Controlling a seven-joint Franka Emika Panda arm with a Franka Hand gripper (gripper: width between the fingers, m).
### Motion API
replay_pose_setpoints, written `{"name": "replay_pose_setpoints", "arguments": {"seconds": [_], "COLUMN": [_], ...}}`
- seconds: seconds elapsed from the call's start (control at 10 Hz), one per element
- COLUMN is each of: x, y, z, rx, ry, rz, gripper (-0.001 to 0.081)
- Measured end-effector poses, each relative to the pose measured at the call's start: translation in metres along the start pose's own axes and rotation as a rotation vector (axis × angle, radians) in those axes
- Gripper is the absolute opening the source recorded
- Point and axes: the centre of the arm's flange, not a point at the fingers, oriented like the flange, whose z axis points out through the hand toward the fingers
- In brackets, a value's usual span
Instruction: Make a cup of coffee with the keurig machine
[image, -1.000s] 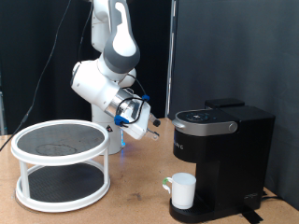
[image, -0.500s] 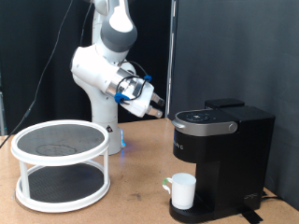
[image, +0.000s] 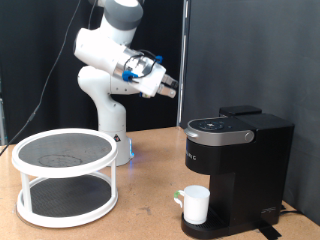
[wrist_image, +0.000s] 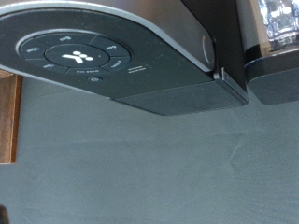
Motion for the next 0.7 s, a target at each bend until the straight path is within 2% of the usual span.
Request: {"name": "replay_pose_setpoints", "arguments": {"seconds": [0.2,0.4,0.5,0.7], "x": [-0.002,-0.021,-0.032,-0.051], "y": [0.0,0.011,0.02,0.036], "z": [0.001,0.004,0.007,0.02], "rx": [0.0,-0.004,0.006,0.057], "ry": [-0.019,-0.038,-0.009,0.155], "rz": [-0.018,-0.103,-0.178,-0.31], "gripper": [0.0734,0.0734,0.0734,0.0734]}}
